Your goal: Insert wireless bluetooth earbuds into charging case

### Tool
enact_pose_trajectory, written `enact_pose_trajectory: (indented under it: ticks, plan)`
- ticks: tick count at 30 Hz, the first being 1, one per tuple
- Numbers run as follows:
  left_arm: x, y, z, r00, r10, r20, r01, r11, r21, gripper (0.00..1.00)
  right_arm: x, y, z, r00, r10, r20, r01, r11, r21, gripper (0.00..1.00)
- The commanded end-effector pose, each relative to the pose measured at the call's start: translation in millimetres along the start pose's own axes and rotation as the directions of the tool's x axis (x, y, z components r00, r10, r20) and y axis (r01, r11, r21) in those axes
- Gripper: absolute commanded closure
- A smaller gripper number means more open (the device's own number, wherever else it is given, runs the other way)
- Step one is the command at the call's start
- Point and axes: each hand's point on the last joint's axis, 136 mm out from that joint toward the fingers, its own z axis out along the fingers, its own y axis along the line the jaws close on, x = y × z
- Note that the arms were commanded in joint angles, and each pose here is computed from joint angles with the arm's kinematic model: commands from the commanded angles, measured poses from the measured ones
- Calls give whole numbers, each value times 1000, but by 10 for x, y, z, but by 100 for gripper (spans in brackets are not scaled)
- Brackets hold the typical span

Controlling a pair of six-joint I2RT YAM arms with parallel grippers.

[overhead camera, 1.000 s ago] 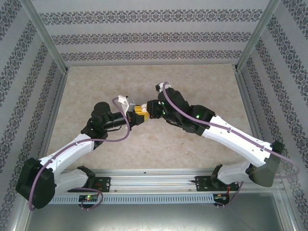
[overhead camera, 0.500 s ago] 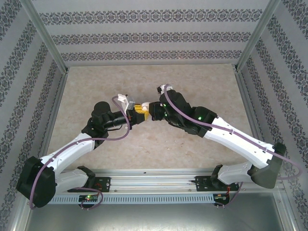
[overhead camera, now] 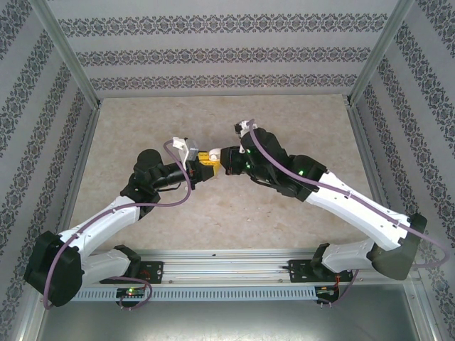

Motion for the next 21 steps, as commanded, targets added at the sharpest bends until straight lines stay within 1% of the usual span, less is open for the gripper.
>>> enact_pose_trajectory:
  ticks: [1, 11, 21]
  plan:
    - [-317, -143, -17, 995, 53, 83, -57, 998, 42, 100, -130, 67, 2, 1000, 8, 14, -8, 1000, -23, 88]
    - [-321, -155, -32, 995, 58, 81, -61, 997, 41, 100, -25, 10, 190, 1000, 13, -29, -13, 1000, -4, 88]
    - [-372, -170, -39, 994, 49, 94, -53, 998, 43, 100, -40, -149, 273, 999, -40, 6, 39, 997, 71, 88]
